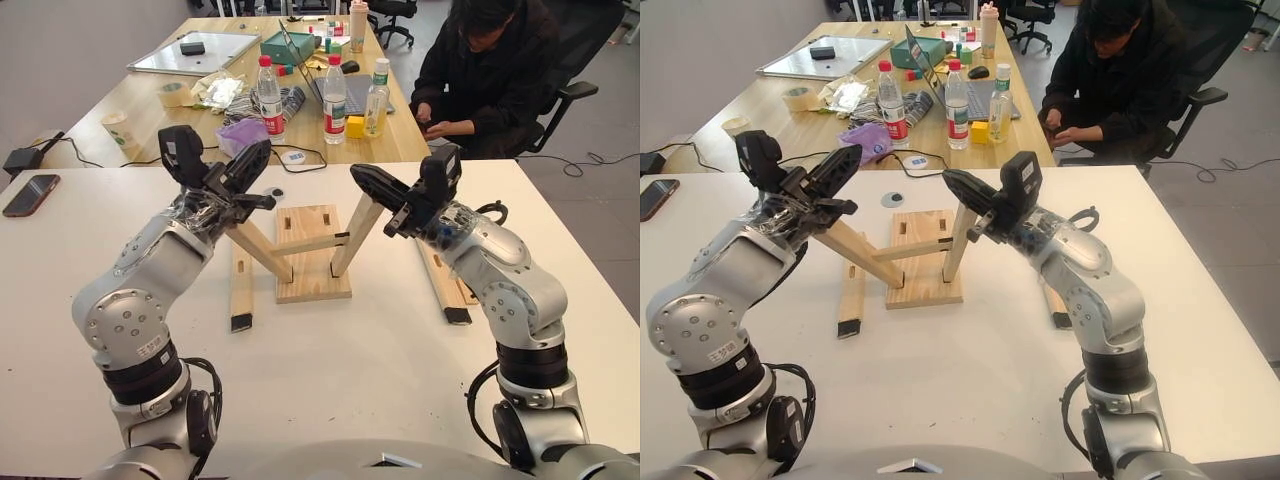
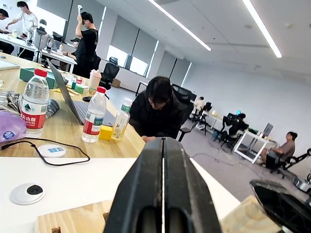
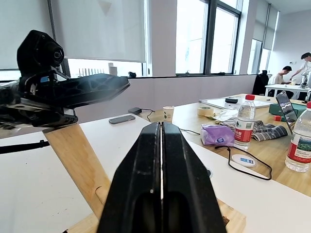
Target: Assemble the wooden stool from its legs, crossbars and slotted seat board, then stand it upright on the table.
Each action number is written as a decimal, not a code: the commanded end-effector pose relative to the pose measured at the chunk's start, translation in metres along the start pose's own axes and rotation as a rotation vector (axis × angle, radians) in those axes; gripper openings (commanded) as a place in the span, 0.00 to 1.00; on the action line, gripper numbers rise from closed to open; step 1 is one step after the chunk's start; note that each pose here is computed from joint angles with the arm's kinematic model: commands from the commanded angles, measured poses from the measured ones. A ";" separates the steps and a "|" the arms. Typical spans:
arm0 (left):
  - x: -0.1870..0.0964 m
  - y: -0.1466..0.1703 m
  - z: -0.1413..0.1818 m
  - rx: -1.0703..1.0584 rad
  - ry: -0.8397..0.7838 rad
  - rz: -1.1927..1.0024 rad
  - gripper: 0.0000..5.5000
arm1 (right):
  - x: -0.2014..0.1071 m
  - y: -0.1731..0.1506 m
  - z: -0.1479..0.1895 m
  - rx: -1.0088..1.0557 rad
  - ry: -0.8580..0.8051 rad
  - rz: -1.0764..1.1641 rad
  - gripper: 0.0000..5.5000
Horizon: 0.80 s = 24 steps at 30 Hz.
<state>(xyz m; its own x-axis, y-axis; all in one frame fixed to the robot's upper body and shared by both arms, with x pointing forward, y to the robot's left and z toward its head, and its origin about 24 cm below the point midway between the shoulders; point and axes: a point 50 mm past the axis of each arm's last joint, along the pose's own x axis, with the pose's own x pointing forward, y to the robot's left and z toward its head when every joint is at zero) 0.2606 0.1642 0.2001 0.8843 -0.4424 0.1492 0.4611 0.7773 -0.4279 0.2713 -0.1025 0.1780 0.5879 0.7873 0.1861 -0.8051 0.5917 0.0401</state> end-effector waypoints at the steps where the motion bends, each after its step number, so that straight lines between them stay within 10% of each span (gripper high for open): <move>1: 0.005 0.014 0.006 -0.087 -0.070 0.102 0.00 | 0.006 0.009 -0.001 0.139 0.015 0.054 0.01; 14: -0.006 0.048 0.030 -0.107 -0.200 0.383 0.00 | 0.004 -0.026 0.083 0.332 -0.391 -0.074 0.01; 17: -0.011 0.062 0.005 -0.123 -0.093 0.610 0.00 | 0.000 -0.062 0.053 0.235 -0.200 -0.420 0.01; 24: 0.009 0.043 -0.017 -0.199 -0.040 0.699 0.00 | 0.022 -0.002 -0.021 0.145 0.186 -0.309 0.01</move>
<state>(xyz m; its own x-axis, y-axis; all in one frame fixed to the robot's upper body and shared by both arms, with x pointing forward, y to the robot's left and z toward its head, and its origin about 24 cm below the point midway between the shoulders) 0.2829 0.1959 0.1637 0.9691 0.1602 -0.1874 -0.2418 0.7664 -0.5952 0.2977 -0.1000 0.1715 0.8284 0.5598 0.0169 -0.5490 0.8057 0.2223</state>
